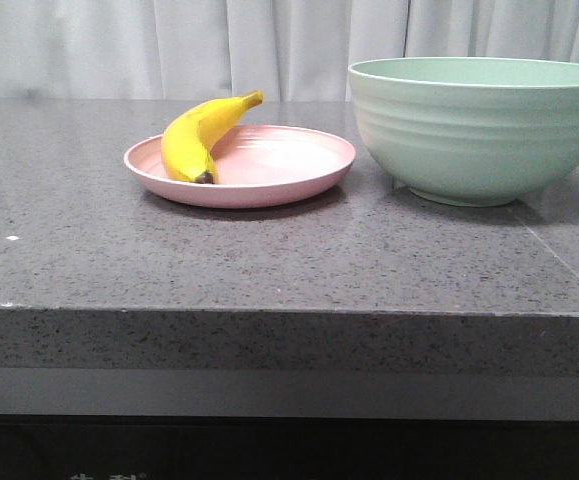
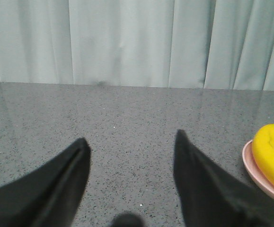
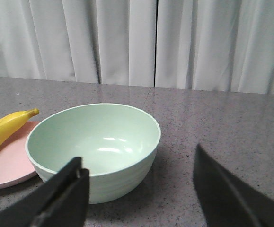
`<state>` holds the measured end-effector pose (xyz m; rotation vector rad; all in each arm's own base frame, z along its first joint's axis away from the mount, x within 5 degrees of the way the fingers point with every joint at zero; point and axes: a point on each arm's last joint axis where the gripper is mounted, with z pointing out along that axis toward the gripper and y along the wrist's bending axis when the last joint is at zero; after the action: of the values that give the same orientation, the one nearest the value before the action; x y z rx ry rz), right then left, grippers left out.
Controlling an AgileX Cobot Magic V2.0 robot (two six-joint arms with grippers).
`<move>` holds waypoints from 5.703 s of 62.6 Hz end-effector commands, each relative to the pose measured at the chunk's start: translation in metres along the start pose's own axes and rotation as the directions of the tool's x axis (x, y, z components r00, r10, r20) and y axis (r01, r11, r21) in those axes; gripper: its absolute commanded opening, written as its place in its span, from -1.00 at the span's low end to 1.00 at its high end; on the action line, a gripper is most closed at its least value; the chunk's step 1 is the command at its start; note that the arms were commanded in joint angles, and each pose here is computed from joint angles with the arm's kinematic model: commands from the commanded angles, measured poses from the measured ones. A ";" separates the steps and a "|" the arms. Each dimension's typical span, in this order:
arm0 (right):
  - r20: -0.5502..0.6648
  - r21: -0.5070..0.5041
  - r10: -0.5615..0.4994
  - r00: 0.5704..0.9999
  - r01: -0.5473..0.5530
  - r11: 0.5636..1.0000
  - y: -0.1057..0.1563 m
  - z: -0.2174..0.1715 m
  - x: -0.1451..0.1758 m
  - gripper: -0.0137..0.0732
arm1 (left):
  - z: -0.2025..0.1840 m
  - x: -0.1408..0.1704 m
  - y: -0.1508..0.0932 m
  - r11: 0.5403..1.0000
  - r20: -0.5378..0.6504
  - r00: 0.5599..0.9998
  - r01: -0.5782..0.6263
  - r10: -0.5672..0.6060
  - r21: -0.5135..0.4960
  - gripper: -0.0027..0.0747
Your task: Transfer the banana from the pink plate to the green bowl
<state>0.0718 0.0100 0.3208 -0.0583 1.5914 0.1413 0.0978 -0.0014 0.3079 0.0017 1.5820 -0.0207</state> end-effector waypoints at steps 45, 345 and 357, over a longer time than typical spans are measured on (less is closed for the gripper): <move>0.091 0.015 -0.014 0.996 0.013 1.000 -0.001 0.000 -0.017 0.73 | 0.150 -0.049 -0.131 0.922 -0.621 0.784 0.256 -0.022 0.290 0.48; -0.261 -0.680 -0.639 0.723 0.332 0.654 0.136 0.180 -0.062 -0.68 | 0.104 -0.096 -0.212 0.689 -0.264 0.811 -0.218 0.522 0.691 0.68; -0.250 -0.672 -0.630 0.735 0.337 0.660 0.137 0.181 -0.063 -0.68 | 0.102 -0.103 -0.209 0.690 -0.229 0.832 -0.230 0.506 0.686 0.68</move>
<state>0.2374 0.1660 0.3622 -1.1948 2.0127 0.1754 0.2034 -0.2174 0.3819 1.0043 2.0327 -0.1918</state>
